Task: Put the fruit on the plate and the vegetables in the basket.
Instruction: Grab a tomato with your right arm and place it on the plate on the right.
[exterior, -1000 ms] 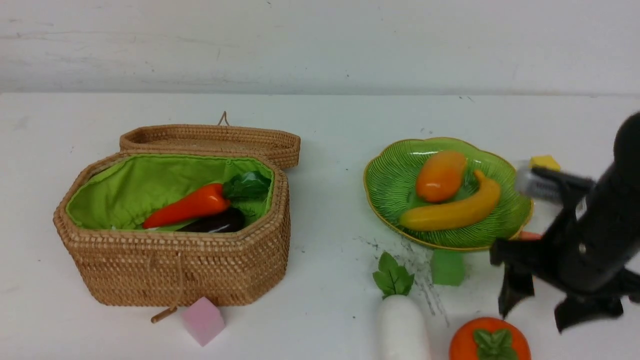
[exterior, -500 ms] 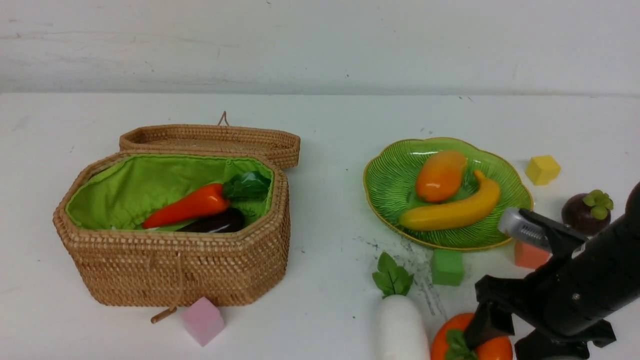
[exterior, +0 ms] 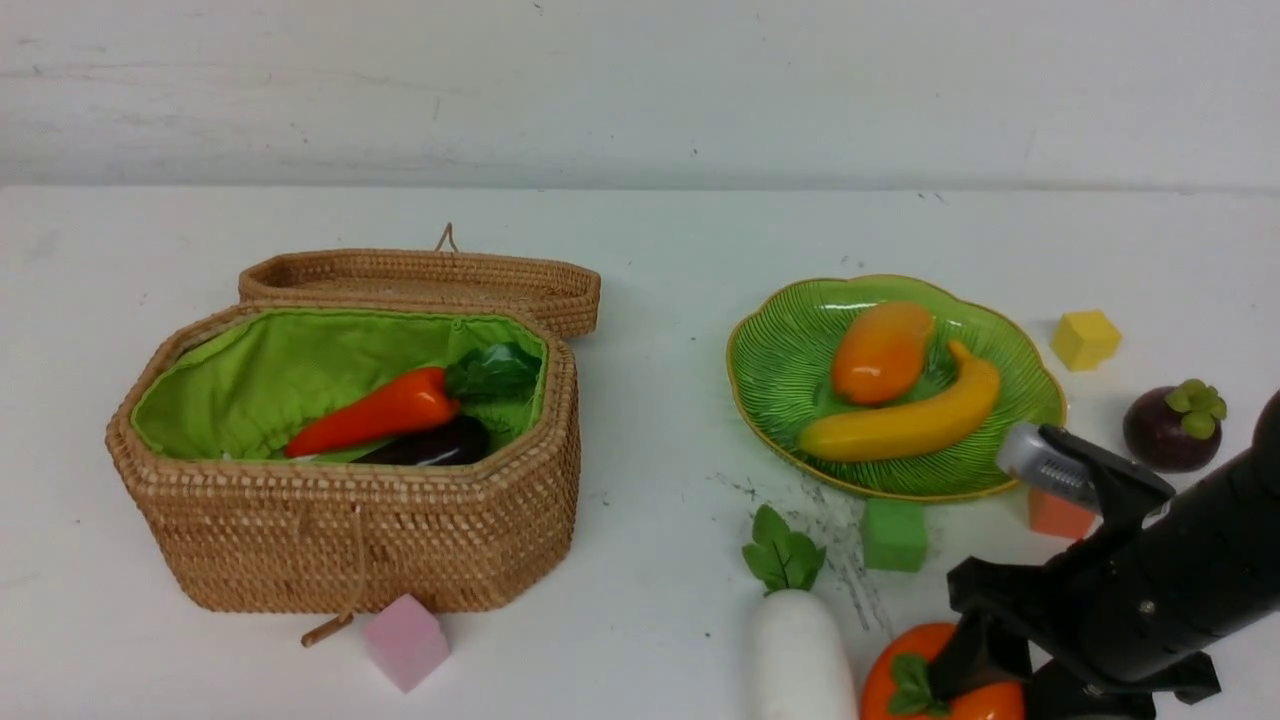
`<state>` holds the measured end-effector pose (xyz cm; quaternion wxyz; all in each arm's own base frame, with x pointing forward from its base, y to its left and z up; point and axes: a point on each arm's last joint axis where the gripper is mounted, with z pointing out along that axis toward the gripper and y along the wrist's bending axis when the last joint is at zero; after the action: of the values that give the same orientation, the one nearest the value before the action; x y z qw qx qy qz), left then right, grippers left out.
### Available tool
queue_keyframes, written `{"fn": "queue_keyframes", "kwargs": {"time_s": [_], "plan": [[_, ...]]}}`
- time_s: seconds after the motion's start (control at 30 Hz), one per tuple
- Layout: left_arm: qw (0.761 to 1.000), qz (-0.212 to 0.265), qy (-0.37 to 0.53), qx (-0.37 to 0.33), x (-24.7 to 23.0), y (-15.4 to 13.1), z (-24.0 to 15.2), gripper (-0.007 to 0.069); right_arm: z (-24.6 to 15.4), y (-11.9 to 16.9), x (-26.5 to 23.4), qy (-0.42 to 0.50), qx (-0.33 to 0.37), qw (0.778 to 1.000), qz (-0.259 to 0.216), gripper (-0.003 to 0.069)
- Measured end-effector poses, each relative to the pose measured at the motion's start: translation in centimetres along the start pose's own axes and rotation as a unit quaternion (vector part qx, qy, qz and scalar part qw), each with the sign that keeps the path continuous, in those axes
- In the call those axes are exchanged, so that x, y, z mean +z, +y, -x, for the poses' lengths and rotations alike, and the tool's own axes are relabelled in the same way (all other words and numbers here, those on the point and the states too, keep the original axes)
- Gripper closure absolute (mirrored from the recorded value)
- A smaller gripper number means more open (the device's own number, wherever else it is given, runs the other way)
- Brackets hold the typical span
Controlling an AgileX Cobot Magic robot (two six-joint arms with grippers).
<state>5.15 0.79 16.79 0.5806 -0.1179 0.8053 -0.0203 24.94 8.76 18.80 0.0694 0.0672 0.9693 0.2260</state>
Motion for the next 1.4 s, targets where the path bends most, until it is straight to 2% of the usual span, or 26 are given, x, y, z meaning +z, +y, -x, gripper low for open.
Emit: {"fn": "queue_keyframes", "kwargs": {"time_s": [0.23,0.5,0.6,0.7,0.83,0.97,1.17,1.4], "plan": [[1.0,0.0,0.0,0.0,0.0,0.0,0.0,0.0386,0.3,0.1,-2.0,-0.011,-0.015,1.0,-0.01,0.0204],[1.0,0.0,0.0,0.0,0.0,0.0,0.0,0.0386,7.1,1.8,-10.2,-0.182,-0.01,0.983,0.023,0.0204],[1.0,0.0,0.0,0.0,0.0,0.0,0.0,0.0386,9.6,3.2,-10.8,-0.208,-0.014,0.977,0.052,0.0204],[1.0,0.0,0.0,0.0,0.0,0.0,0.0,0.0386,12.6,5.6,-8.5,-0.2,-0.037,0.976,0.084,0.0204],[1.0,0.0,0.0,0.0,0.0,0.0,0.0,0.0386,15.8,7.4,-4.5,-0.176,-0.047,0.978,0.101,0.0204],[1.0,0.0,0.0,0.0,0.0,0.0,0.0,0.0386,18.8,7.5,-0.4,-0.158,-0.048,0.981,0.098,0.0204],[1.0,0.0,0.0,0.0,0.0,0.0,0.0,0.0386,20.6,6.9,3.5,-0.144,-0.034,0.984,0.098,0.0204],[1.0,0.0,0.0,0.0,0.0,0.0,0.0,0.0386,21.1,6.7,4.2,-0.146,-0.023,0.984,0.104,0.0204]]}}
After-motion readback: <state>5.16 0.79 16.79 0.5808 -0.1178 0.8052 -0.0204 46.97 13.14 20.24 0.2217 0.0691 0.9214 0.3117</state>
